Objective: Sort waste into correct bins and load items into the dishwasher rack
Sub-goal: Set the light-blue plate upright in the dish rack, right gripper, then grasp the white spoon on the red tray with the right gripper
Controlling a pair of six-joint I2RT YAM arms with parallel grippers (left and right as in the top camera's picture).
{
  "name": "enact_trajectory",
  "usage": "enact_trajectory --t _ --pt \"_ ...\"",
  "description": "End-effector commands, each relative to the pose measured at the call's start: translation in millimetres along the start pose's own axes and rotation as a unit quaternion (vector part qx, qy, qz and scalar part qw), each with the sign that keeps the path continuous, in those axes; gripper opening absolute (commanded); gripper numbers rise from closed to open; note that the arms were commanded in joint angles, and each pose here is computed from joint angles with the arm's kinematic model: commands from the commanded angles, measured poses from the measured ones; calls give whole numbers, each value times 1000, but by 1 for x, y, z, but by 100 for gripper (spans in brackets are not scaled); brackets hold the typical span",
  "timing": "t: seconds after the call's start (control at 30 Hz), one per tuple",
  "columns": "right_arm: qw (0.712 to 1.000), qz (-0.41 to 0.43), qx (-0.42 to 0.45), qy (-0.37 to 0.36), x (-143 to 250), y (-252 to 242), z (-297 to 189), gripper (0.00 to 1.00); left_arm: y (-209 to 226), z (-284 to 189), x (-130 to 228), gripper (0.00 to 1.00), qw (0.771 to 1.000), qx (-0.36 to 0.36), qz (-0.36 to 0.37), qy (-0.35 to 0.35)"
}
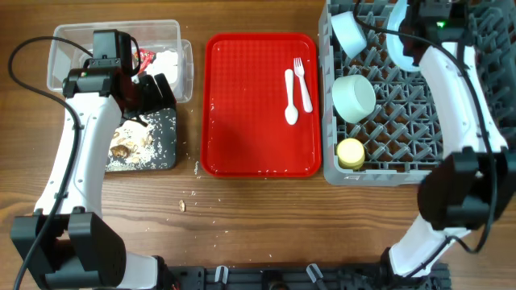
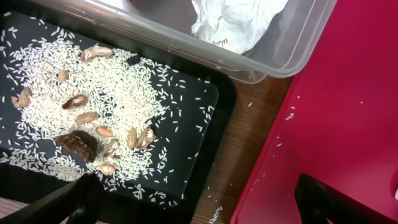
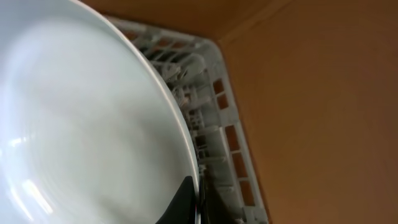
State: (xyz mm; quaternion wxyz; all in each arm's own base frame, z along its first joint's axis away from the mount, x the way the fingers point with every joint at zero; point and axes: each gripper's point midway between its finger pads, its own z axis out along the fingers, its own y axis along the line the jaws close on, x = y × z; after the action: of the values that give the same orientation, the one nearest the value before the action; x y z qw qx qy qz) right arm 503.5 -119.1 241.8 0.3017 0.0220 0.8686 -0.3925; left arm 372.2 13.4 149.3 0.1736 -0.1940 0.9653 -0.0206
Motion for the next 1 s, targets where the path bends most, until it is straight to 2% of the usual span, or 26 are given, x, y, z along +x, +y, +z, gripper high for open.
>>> enact_trajectory --t 0.0,0.1,0.13,0.2,0.23,0.27,0.33,0.4,0.47,0.5,0.6,0.67,0.7,0.73,0.9,0.97 --pt "999 -34 -6 27 14 30 24 5 1 -6 -5 100 1000 0 -1 -10" --pt "999 -38 -28 25 14 44 26 5 1 -6 -5 100 1000 0 -1 -10" --pt "999 -35 -33 21 12 45 26 12 1 -6 -5 100 1000 0 -1 -10" --pt "999 -22 -32 17 10 46 25 55 1 -6 -5 100 1000 0 -1 -10" --pt "999 -10 -32 17 9 45 24 66 1 -6 -5 100 1000 0 -1 -10" --pt "999 15 -31 15 8 42 21 86 1 -6 -5 100 1000 0 -1 -10" --pt "998 48 -38 5 2 36 14 100 1 -6 -5 100 1000 0 -1 -10" --pt "994 62 -86 -22 -11 36 -3 100 1 -6 -5 100 1000 0 -1 -10" --pt "976 73 -193 -63 -27 47 -37 100 1 -6 -5 100 1000 0 -1 -10" --pt "958 76 -265 -85 -35 58 -60 100 1 -6 -5 100 1000 0 -1 -10" --pt "848 96 -508 -121 -47 100 -146 100 1 -6 -5 100 1000 0 -1 -10" --pt "785 123 -598 -106 -50 115 -178 100 1 -6 -5 100 1000 0 -1 -10" --pt "772 124 -616 -95 -48 125 -184 99 1 -6 -5 100 1000 0 -1 -10" --pt "774 114 -618 -84 -46 140 -188 98 1 -6 -5 100 1000 0 -1 -10" --pt "853 49 -519 4 -5 232 -181 88 1 -6 -5 100 1000 0 -1 -10" --pt "863 22 -503 45 19 262 -181 86 1 -6 -5 100 1000 0 -1 -10"
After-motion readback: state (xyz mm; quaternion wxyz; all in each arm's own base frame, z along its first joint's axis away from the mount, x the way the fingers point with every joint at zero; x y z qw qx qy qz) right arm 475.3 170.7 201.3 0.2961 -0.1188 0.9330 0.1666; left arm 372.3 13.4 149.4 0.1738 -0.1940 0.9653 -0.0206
